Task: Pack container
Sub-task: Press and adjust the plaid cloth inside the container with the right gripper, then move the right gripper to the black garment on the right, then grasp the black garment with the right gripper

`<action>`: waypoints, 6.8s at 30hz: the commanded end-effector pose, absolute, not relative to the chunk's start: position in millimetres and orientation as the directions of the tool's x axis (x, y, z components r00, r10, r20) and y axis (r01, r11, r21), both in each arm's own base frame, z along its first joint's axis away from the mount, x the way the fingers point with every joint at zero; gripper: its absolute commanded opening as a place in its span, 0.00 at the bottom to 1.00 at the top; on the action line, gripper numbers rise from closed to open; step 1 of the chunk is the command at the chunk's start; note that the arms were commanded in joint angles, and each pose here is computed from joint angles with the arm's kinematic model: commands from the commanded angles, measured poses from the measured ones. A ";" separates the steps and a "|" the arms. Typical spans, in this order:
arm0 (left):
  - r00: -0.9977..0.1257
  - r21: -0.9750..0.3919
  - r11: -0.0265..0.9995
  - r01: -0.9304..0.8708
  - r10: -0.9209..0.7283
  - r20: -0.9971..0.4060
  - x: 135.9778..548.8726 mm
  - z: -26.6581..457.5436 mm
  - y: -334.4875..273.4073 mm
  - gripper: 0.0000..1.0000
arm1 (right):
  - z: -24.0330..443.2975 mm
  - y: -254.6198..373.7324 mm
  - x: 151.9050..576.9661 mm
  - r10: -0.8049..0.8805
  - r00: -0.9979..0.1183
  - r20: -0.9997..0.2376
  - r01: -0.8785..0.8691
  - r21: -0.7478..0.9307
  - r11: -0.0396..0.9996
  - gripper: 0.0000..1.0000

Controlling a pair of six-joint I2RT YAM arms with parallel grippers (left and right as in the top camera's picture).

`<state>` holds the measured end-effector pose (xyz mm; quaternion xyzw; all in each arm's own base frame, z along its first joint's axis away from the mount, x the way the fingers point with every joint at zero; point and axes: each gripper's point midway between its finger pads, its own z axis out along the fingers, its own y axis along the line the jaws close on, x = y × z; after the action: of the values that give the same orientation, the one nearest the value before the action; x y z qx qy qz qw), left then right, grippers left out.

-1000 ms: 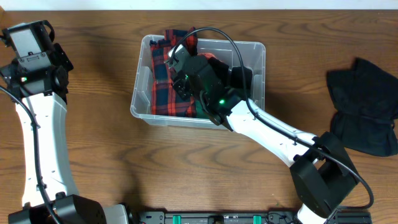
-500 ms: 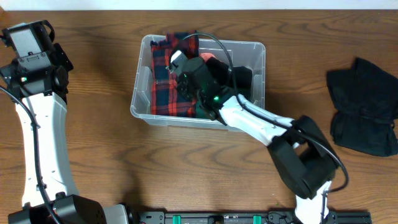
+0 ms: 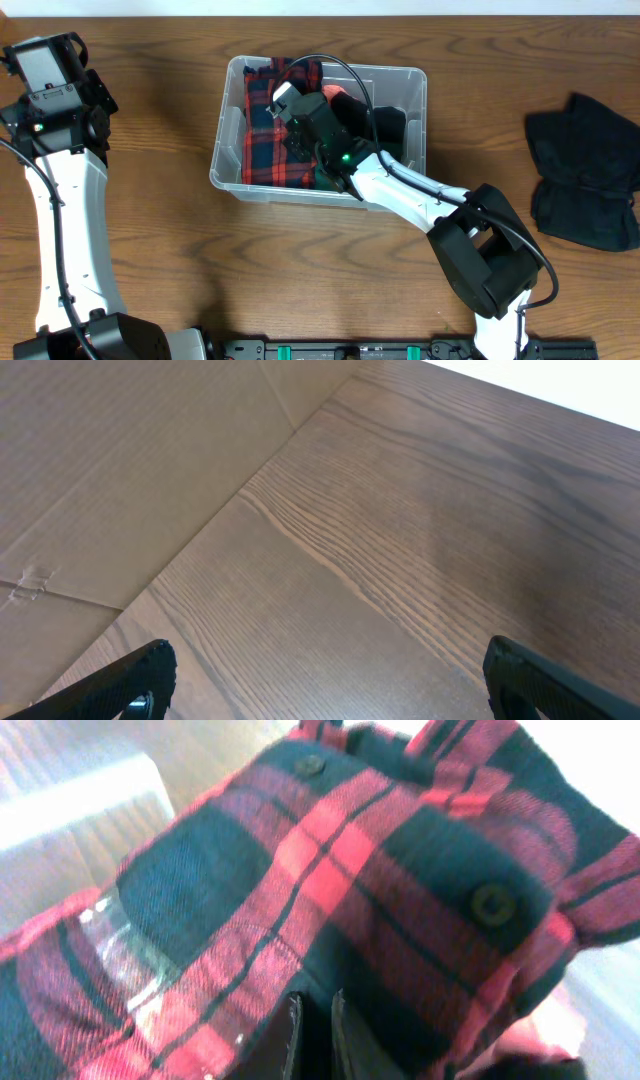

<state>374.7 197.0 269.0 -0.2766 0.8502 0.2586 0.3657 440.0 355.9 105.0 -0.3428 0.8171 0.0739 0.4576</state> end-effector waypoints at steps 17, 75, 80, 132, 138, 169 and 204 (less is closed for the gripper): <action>-0.577 0.238 0.702 -0.672 -0.294 -0.762 372.6 265.7 199.7 0.98 | 183.6 317.3 492.3 -0.351 -0.241 -0.905 -0.507 -0.191 0.841 0.01; -0.577 0.238 0.702 -0.672 -0.294 -0.762 372.7 265.8 199.7 0.98 | 182.7 47.2 413.9 0.084 -0.831 -0.549 0.091 0.015 0.996 0.01; -0.577 0.238 0.702 -0.672 -0.294 -0.762 372.6 265.7 199.7 0.98 | 168.7 -52.8 387.2 0.307 -0.837 -0.452 0.348 -0.008 0.938 0.01; -0.577 0.238 0.702 -0.671 -0.294 -0.762 372.7 265.7 199.6 0.98 | -20.8 -244.2 324.2 0.914 -0.405 -0.031 0.824 0.421 0.380 0.36; -0.577 0.238 0.702 -0.671 -0.294 -0.762 372.7 265.7 199.6 0.98 | -21.9 -227.9 322.3 0.897 -0.441 0.009 0.821 0.409 0.399 0.36; -0.577 0.238 0.702 -0.672 -0.294 -0.762 372.6 265.7 199.7 0.98 | 83.3 -242.0 353.0 0.830 -0.462 -0.312 0.690 0.462 0.557 0.81; -0.577 0.238 0.702 -0.672 -0.294 -0.762 372.6 265.7 199.7 0.98 | -30.7 -198.5 379.6 0.816 -0.572 -0.089 0.653 0.553 0.518 0.41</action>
<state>374.5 197.0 268.8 -0.2765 0.8505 0.2586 0.3651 395.9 -225.9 9.5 0.4199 0.8466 0.2255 0.2368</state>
